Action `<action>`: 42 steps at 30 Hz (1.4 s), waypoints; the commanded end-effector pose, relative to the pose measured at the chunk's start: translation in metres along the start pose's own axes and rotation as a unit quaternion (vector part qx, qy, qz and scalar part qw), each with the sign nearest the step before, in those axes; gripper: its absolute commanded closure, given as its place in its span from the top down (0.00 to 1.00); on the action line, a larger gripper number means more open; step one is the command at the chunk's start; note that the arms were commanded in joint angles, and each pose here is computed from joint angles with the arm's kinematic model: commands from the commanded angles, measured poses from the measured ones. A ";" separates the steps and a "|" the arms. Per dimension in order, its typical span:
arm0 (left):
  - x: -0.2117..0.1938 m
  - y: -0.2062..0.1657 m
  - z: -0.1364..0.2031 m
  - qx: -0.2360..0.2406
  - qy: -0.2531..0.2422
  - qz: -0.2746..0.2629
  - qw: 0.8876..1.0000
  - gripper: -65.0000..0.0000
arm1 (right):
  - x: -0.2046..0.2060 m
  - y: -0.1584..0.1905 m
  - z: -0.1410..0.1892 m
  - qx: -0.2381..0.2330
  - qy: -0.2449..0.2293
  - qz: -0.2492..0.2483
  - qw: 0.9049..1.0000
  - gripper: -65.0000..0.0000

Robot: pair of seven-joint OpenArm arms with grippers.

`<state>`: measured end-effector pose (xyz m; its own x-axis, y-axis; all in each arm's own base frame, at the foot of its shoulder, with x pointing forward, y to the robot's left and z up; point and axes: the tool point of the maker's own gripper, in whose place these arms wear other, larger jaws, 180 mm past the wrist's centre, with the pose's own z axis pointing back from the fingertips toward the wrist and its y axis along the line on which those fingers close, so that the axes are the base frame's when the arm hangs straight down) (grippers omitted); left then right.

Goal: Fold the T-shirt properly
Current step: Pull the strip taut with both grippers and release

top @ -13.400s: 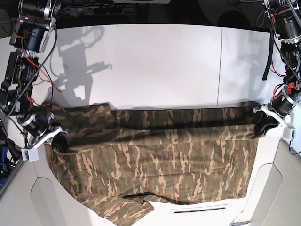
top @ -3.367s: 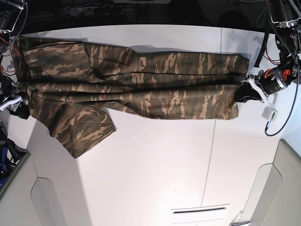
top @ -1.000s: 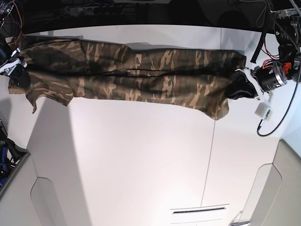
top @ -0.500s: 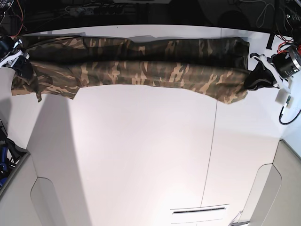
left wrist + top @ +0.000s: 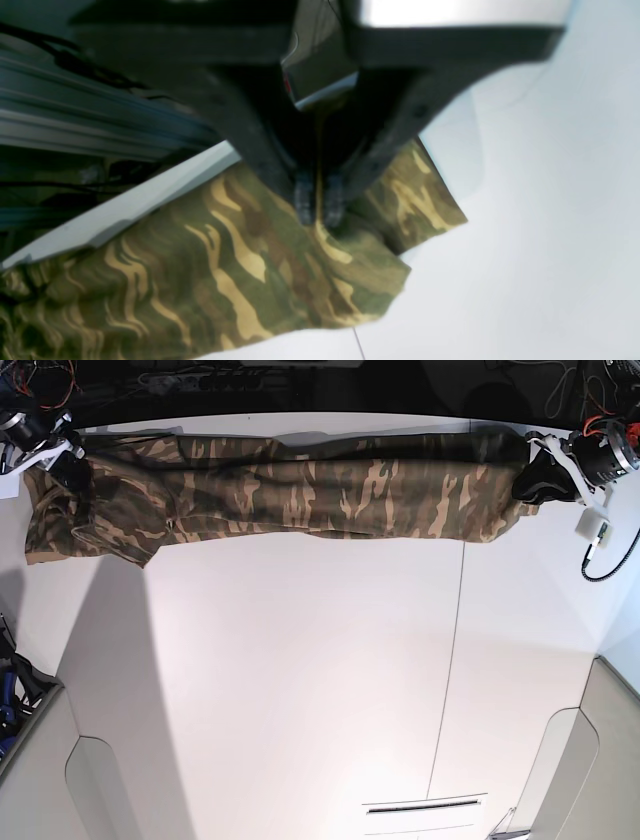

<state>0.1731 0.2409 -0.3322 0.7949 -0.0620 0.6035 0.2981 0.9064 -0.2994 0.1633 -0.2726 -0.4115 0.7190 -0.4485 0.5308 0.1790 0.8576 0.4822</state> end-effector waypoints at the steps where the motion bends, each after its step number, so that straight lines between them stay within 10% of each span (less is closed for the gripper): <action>1: 0.012 0.001 0.004 0.002 -0.019 -0.015 1.000 0.30 | 0.010 -0.004 0.003 -0.002 -0.013 0.005 1.000 0.07; 4: 0.016 0.006 0.005 0.017 -0.031 -0.022 0.999 0.48 | 0.006 -0.007 0.000 -0.001 -0.006 -0.004 1.000 0.47; 14: 0.022 0.019 0.015 0.044 -0.052 -0.014 0.998 0.49 | 0.066 0.006 0.042 0.009 -0.095 0.023 0.995 0.49; 17: 0.022 0.022 0.019 0.053 -0.062 -0.004 0.997 0.55 | 0.085 0.015 0.056 0.012 -0.127 0.042 0.991 0.42; 22: 0.020 0.025 0.015 0.065 -0.080 0.008 0.995 0.70 | 0.097 0.030 0.055 0.033 -0.149 0.048 0.987 0.00; 42: -0.046 0.058 -0.032 0.065 -0.055 0.124 0.989 0.70 | 0.005 0.057 -0.062 0.081 0.005 0.039 0.996 0.00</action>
<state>0.1692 0.2796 -0.4043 0.7681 0.2307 0.5973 0.0105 0.9282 -0.3721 0.2194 -0.2095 -0.4257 0.7250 -0.3985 0.5617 0.0240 0.8297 0.5577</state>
